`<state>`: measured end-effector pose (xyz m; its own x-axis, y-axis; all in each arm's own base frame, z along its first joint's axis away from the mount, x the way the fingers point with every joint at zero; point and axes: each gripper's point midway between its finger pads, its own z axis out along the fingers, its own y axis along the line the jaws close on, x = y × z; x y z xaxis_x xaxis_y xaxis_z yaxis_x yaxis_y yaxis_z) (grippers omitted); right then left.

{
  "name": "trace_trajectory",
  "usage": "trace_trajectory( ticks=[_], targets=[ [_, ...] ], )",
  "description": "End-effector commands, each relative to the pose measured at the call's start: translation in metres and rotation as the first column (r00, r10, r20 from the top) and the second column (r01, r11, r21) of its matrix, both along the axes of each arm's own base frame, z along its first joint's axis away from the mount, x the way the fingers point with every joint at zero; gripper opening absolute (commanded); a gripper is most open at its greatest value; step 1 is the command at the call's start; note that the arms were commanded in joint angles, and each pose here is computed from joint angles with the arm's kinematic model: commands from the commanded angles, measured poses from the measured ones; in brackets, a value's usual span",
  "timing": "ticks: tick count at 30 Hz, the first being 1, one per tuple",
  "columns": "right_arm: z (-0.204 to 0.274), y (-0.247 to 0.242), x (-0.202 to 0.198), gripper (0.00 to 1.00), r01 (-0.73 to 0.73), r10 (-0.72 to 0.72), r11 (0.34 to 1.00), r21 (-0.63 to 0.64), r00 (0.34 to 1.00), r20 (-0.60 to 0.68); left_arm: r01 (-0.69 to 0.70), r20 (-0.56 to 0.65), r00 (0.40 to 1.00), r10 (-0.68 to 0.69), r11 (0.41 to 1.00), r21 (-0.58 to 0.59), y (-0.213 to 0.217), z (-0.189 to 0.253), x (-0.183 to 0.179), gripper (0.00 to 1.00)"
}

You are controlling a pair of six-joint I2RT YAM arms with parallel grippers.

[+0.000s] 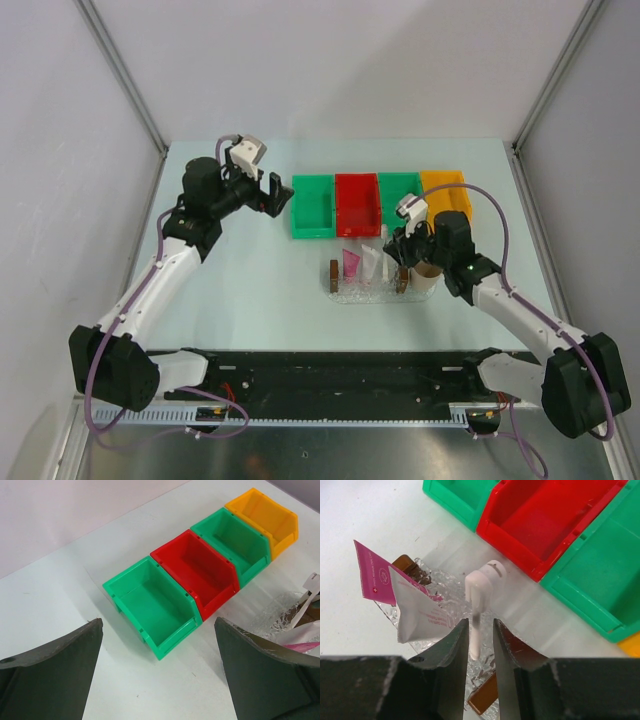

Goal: Prepare toiletry sets of a toothbrush and toothpaste on the tray

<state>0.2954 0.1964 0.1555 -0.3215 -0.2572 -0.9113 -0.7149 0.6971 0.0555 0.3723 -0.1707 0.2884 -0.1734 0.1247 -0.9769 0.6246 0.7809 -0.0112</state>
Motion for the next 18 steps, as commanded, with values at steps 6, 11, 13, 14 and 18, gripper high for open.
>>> trace_trajectory(
  ticks=[6,11,13,14,18],
  targets=[
    [0.031,-0.011,0.004,0.34,0.015,-0.019,0.999,0.036,0.995,0.096,0.021,0.046,0.999,-0.022,0.999,0.028,0.002,0.006,0.003,0.98],
    [0.048,-0.016,0.005,0.36,0.027,-0.032,0.999,0.042,0.990,0.139,0.016,0.059,0.998,-0.018,0.999,0.033,0.003,0.009,0.003,0.98],
    [0.053,-0.022,0.006,0.36,0.049,-0.054,0.998,0.039,0.987,0.149,0.012,0.063,0.998,-0.015,0.999,0.037,0.005,0.010,0.003,0.98],
    [0.058,-0.025,0.007,0.36,0.062,-0.068,0.997,0.039,0.985,0.157,0.008,0.067,0.998,-0.011,0.999,0.038,0.006,0.011,0.003,0.98],
    [0.084,-0.052,0.022,0.36,0.205,-0.207,0.978,0.032,0.952,0.226,-0.033,0.071,0.997,0.032,0.999,0.017,0.012,0.018,0.004,1.00]
  ],
)
